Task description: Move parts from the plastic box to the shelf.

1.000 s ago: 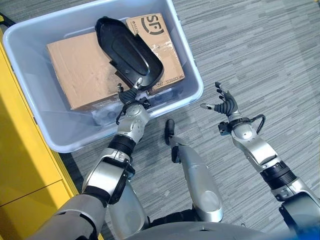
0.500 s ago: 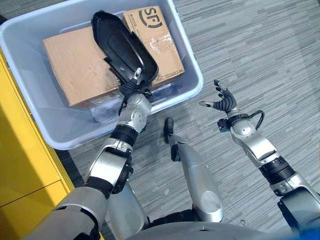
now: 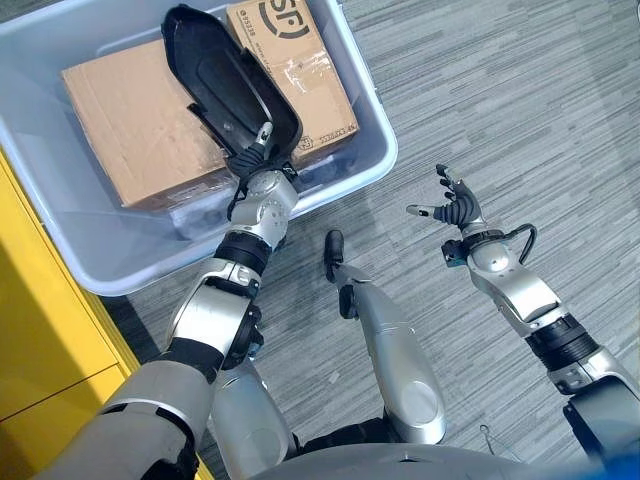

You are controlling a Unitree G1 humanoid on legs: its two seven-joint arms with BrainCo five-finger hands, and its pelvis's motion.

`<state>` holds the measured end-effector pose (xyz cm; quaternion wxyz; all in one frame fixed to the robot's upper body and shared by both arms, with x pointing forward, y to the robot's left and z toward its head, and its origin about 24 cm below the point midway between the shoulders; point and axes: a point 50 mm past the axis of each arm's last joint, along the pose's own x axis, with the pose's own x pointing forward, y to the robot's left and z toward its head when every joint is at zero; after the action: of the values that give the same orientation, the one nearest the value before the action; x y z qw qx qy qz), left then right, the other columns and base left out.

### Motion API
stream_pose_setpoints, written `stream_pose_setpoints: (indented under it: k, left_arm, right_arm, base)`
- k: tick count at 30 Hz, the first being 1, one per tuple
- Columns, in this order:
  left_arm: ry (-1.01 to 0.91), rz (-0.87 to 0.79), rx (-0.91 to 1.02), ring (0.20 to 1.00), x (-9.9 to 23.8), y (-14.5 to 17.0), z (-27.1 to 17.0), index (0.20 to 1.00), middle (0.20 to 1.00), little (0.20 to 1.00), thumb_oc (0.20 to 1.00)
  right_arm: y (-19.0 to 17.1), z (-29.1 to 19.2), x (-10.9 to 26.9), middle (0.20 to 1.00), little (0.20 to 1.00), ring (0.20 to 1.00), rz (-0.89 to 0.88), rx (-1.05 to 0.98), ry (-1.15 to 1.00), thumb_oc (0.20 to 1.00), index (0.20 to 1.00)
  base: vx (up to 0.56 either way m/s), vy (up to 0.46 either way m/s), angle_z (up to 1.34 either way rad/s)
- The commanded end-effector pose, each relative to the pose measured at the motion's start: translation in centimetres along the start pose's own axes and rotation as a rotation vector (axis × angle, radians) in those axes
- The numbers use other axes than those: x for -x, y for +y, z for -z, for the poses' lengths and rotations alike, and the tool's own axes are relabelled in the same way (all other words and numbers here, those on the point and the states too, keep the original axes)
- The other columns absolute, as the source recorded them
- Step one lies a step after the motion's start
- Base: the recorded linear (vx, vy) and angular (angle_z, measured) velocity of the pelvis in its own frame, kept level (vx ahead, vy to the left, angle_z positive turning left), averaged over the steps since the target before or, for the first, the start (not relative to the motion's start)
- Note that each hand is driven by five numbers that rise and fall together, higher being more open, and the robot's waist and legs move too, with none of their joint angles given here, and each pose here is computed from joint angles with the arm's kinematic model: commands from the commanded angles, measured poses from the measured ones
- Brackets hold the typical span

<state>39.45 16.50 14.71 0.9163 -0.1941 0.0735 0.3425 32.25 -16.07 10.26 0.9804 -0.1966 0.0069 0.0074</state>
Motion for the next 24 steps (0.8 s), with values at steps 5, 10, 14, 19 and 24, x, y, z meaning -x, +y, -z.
stream_pose_setpoints:
  k: [5, 10, 14, 19, 24]
  left_arm:
    - [-0.133, 0.072, 0.005, 0.200, -0.5, -0.7, -3.6, 0.200, 0.200, 0.200, 0.200]
    - [-0.092, 0.058, 0.019, 0.200, -0.5, -0.4, -2.9, 0.200, 0.200, 0.200, 0.200]
    - [-0.132, 0.030, -0.001, 0.200, -0.9, 0.0, -3.9, 0.200, 0.200, 0.200, 0.200]
    - [-0.111, 0.026, -0.007, 0.200, -1.2, 0.4, -3.5, 0.200, 0.200, 0.200, 0.200]
    - [-0.179, 0.024, -0.078, 0.200, -1.4, 0.8, -3.7, 0.200, 0.200, 0.200, 0.200]
  right_arm:
    - [-0.6, -1.8, 0.7, 1.000, 1.000, 1.000, 0.025, -0.029, -0.102, 1.000, 1.000]
    - [-0.7, -1.5, 0.8, 1.000, 1.000, 1.000, 0.030, -0.034, -0.104, 1.000, 1.000]
    - [-0.5, -1.7, 0.9, 1.000, 1.000, 1.000, 0.028, -0.038, -0.108, 1.000, 1.000]
    - [-0.4, -1.7, 1.1, 1.000, 1.000, 1.000, 0.026, -0.038, -0.115, 1.000, 1.000]
    - [-0.2, -1.8, 1.0, 1.000, 1.000, 1.000, -0.011, -0.036, -0.113, 1.000, 1.000]
  base:
    - [0.00, -0.012, -0.08]
    - [-0.01, -0.002, 0.00]
    - [-0.01, -0.008, -0.04]
    - [-0.02, -0.030, 0.03]
    - [-0.01, -0.011, 0.01]
